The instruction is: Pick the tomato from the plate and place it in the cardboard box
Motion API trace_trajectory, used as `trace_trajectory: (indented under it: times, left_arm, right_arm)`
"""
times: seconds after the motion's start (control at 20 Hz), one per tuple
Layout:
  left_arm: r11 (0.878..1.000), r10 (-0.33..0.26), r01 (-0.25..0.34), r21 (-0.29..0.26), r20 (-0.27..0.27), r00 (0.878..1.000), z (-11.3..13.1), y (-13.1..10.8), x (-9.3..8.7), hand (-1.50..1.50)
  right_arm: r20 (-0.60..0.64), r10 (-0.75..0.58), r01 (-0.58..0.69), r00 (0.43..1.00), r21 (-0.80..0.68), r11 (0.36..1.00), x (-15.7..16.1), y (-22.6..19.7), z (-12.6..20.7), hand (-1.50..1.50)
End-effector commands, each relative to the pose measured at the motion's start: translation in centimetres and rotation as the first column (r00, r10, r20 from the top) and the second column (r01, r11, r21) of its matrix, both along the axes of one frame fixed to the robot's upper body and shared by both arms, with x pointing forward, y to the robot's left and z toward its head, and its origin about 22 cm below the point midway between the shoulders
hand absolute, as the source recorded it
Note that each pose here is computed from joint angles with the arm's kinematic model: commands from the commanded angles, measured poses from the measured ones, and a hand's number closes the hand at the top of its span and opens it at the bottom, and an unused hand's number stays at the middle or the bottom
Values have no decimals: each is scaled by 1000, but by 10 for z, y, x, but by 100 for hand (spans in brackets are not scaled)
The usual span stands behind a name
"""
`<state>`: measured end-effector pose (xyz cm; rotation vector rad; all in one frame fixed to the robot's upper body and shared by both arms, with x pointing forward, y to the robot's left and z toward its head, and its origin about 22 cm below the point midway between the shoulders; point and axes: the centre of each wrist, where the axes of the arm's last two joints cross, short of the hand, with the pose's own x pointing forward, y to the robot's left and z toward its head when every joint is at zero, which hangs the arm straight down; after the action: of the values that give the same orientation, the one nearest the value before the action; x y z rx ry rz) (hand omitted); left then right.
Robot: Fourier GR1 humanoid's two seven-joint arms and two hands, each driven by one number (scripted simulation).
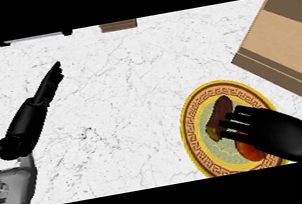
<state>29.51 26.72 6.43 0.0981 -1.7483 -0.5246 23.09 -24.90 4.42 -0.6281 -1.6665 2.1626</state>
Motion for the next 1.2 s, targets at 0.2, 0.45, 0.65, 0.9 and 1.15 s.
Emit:
trace_trajectory:
  times: [0.2, 0.45, 0.65, 0.9, 1.15]
  left_arm:
    - [1000, 4, -4, 15, 15, 1000, 18, 12, -15, 0]
    - [1000, 8, -8, -9, 5, 1000, -7, -10, -3, 0]
    - [1000, -14, 14, 3, 12, 1000, 3, -16, -1, 0]
    - [1000, 3, -3, -6, 4, 1000, -2, -12, 2, 0]
    - [1000, -3, 3, 7, 1, 1000, -4, -8, -4, 0]
  right_arm:
    - [82, 106, -113, 991, 85, 990, 7, 2, -18, 150]
    - [177, 174, -204, 969, 170, 964, 0, -1, 3, 150]
    - [-113, -191, 214, 975, 249, 945, 37, 32, -13, 150]
    - [-188, -373, 416, 908, 331, 847, 63, 62, 19, 150]
    - [-7, -389, 359, 921, 399, 844, 60, 74, 79, 150]
